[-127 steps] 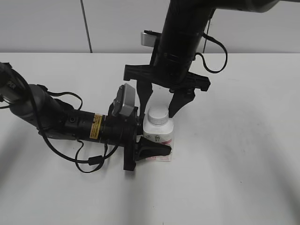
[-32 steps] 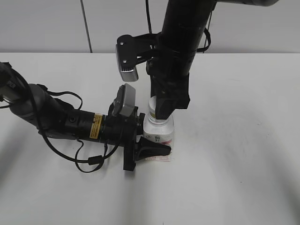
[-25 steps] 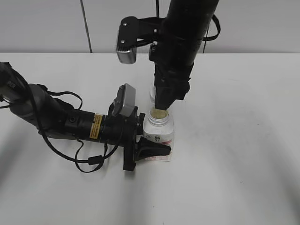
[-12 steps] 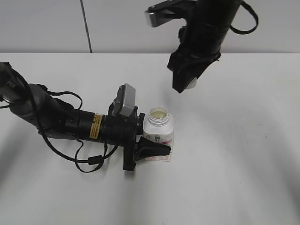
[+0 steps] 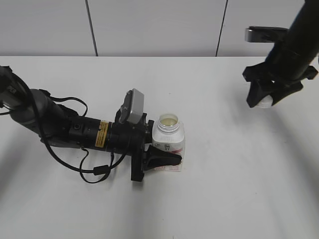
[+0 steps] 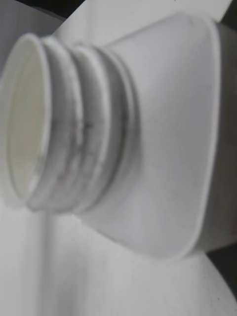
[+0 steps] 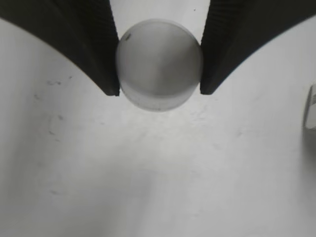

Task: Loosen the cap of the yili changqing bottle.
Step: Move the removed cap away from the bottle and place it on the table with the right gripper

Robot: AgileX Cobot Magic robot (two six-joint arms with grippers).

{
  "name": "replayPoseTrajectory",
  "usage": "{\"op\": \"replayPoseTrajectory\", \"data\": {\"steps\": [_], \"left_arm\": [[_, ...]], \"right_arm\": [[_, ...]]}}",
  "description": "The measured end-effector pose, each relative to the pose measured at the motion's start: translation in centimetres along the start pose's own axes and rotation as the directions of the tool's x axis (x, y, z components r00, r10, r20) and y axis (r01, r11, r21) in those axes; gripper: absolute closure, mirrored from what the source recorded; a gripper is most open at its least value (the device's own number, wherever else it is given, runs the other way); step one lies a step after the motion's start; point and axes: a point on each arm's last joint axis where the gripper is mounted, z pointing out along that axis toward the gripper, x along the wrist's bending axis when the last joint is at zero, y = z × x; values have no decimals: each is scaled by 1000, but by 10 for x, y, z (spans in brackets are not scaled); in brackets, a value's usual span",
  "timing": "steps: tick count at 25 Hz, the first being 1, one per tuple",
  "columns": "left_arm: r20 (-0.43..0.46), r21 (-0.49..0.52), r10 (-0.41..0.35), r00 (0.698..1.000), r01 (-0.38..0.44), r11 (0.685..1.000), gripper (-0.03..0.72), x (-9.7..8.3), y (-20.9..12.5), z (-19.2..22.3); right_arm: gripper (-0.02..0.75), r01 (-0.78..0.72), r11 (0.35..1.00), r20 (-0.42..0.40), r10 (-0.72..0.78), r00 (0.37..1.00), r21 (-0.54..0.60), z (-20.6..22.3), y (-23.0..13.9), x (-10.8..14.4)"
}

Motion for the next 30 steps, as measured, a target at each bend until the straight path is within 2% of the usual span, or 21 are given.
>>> {"op": "replayPoseTrajectory", "data": {"steps": [5,10,21,30], "left_arm": [[0,0,0,1000,0,1000,319,0,0,0],[1,0,0,1000,0,1000,319,0,0,0],[1,0,0,1000,0,1000,319,0,0,0],[1,0,0,1000,0,1000,319,0,0,0]], "right_arm": [[350,-158,987,28,158,987,-29,16,-27,-50],[350,-243,969,59,245,968,-48,37,-52,-76],[350,-257,963,89,264,961,-84,55,-66,-81],[350,-271,962,84,272,959,-24,74,-70,-84]]}}
